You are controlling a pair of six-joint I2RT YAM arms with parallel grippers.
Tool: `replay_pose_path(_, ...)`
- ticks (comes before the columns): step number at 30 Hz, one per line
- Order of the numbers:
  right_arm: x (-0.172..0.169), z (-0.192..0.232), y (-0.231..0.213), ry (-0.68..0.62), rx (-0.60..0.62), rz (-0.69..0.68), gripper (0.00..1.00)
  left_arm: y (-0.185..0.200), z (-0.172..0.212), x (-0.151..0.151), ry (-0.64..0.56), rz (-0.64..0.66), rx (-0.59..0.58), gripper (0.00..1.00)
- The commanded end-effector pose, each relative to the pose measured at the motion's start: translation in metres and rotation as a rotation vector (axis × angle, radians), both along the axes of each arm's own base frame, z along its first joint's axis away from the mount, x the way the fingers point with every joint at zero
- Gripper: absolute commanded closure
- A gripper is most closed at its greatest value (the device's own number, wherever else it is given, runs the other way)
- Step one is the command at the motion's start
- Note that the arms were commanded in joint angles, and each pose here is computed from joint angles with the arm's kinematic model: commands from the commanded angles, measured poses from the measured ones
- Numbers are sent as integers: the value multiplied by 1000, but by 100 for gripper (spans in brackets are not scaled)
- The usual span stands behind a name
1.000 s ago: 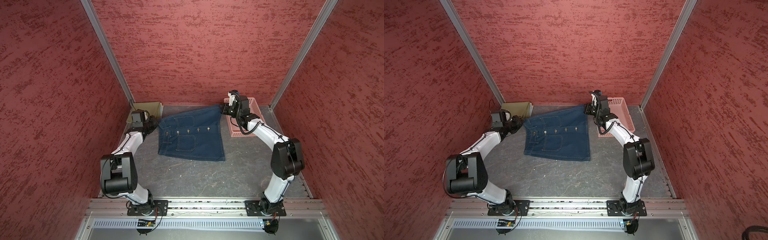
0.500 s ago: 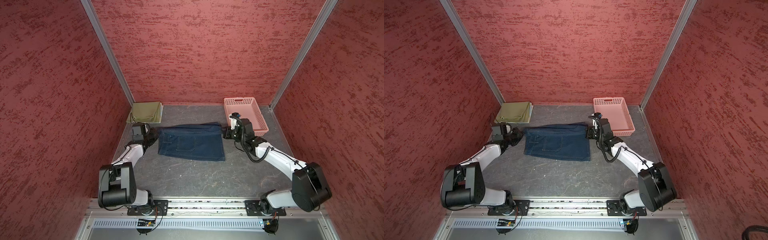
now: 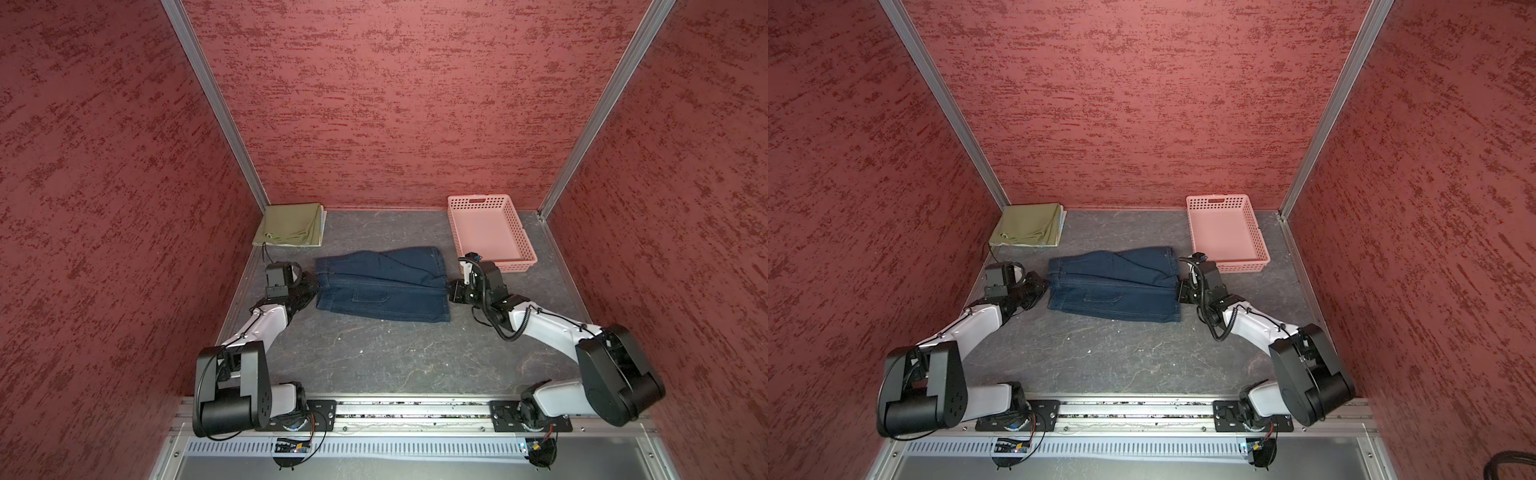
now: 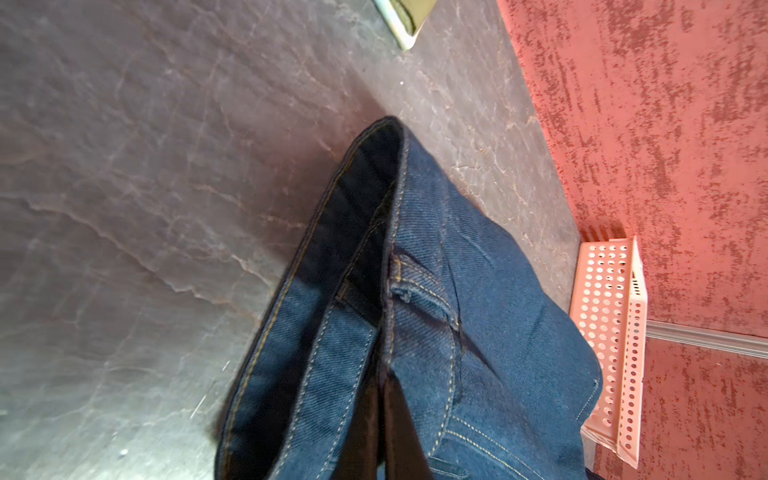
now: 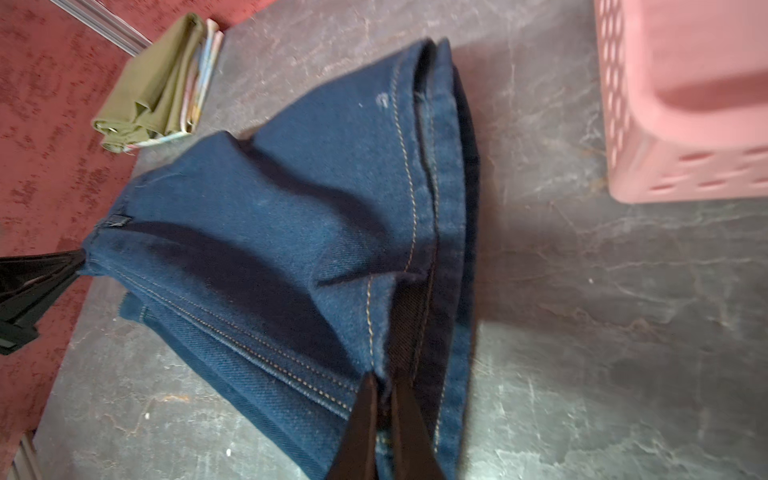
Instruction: Fold and stack the skirts
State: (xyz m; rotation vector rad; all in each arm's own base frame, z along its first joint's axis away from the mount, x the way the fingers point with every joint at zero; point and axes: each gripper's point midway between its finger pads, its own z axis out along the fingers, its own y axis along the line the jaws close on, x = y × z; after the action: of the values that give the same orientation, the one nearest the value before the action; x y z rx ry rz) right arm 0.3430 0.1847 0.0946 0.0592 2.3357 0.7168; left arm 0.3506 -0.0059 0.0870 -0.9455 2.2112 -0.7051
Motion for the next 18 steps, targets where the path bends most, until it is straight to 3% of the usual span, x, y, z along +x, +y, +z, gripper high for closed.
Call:
replay_pose_path(1, 6, -12, 2, 8, 10, -20, 100, 10, -16, -10, 65, 68, 19, 91)
replay_pose_path(10, 14, -21, 8, 23, 15, -6, 100, 3, -35, -28, 268, 51, -37, 46)
replay_pose_path(13, 16, -20, 10, 20, 14, -4, 100, 4, -31, -29, 298, 46, -38, 42)
replay_pose_path(18, 18, -21, 11, 19, 17, 0, 100, 4, -20, -23, 253, 49, -99, 43)
